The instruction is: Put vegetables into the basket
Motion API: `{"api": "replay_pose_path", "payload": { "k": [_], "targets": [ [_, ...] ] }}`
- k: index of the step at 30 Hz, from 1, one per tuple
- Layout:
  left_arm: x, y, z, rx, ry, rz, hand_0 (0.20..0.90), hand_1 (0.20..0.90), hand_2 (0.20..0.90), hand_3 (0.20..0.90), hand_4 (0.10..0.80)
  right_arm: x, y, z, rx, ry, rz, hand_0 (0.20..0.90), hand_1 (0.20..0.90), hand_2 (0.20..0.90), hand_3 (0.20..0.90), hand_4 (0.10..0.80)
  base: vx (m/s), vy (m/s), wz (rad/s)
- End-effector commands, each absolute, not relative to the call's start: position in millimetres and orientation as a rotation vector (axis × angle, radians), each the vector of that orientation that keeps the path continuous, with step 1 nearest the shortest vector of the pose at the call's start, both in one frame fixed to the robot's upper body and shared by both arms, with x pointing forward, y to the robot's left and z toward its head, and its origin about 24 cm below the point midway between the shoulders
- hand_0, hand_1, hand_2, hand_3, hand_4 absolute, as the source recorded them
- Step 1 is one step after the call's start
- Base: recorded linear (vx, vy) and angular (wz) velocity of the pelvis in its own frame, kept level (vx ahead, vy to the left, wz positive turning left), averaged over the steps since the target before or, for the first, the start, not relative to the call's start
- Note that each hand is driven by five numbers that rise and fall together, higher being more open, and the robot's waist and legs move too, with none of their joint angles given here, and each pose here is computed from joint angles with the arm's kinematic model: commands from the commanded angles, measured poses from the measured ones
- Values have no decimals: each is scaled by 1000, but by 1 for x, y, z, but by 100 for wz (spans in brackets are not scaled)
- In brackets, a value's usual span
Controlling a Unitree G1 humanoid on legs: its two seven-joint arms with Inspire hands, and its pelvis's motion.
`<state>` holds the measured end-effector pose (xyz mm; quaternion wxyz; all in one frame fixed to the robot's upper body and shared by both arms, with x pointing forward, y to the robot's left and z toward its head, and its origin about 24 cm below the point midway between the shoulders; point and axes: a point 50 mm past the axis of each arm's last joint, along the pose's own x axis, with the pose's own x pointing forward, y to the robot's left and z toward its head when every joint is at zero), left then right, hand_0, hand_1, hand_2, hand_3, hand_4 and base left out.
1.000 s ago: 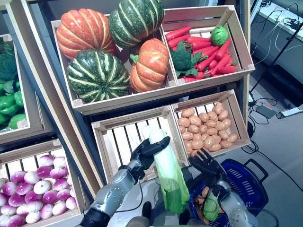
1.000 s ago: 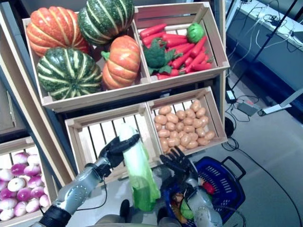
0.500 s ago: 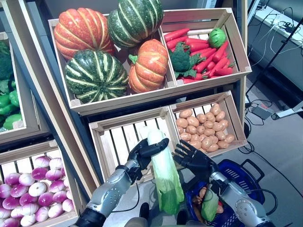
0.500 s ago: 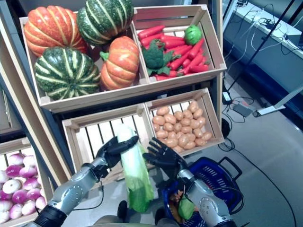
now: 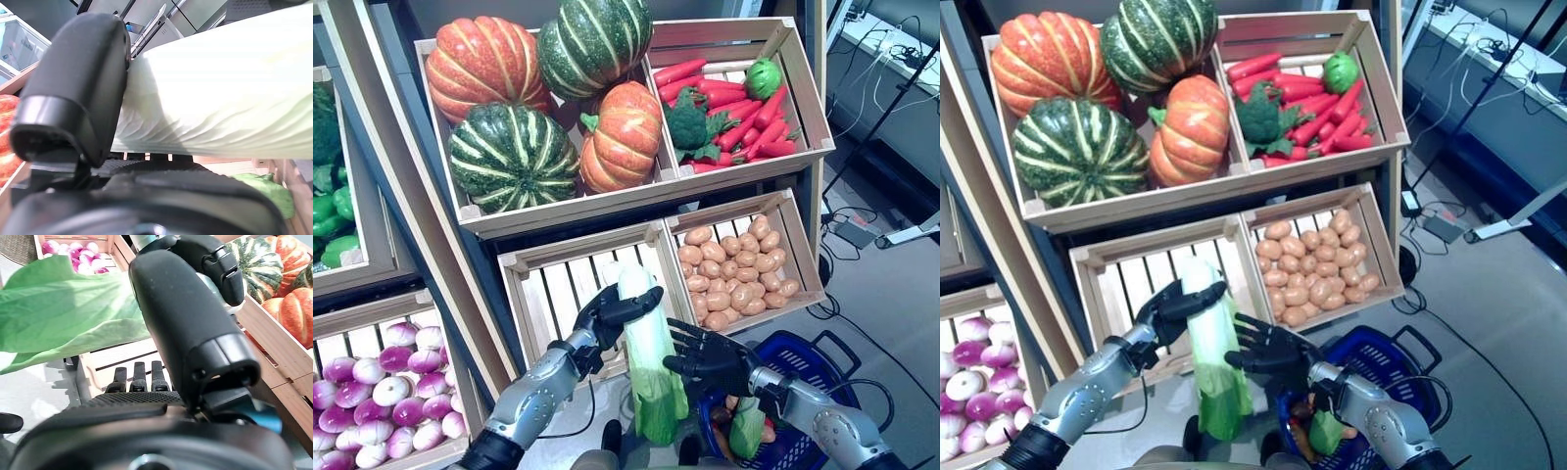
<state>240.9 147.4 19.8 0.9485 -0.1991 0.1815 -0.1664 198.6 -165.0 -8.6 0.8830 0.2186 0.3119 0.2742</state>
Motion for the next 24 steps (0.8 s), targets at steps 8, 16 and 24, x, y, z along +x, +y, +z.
{"api": "replay_pose_path", "payload": {
  "k": [8,16,24],
  "targets": [
    [255,134,72,-444,69,-474,300,300,300,300,400,215,-155,19,443,520,710,900,900,900,900,800,0,0,0],
    [252,123,75,-516,74,-592,300,300,300,300,400,211,-150,11,435,585,751,900,900,900,900,800,0,0,0],
    [244,103,82,-444,45,-793,300,300,300,300,400,210,-144,8,405,628,787,900,900,900,900,800,0,0,0]
  ]
}}
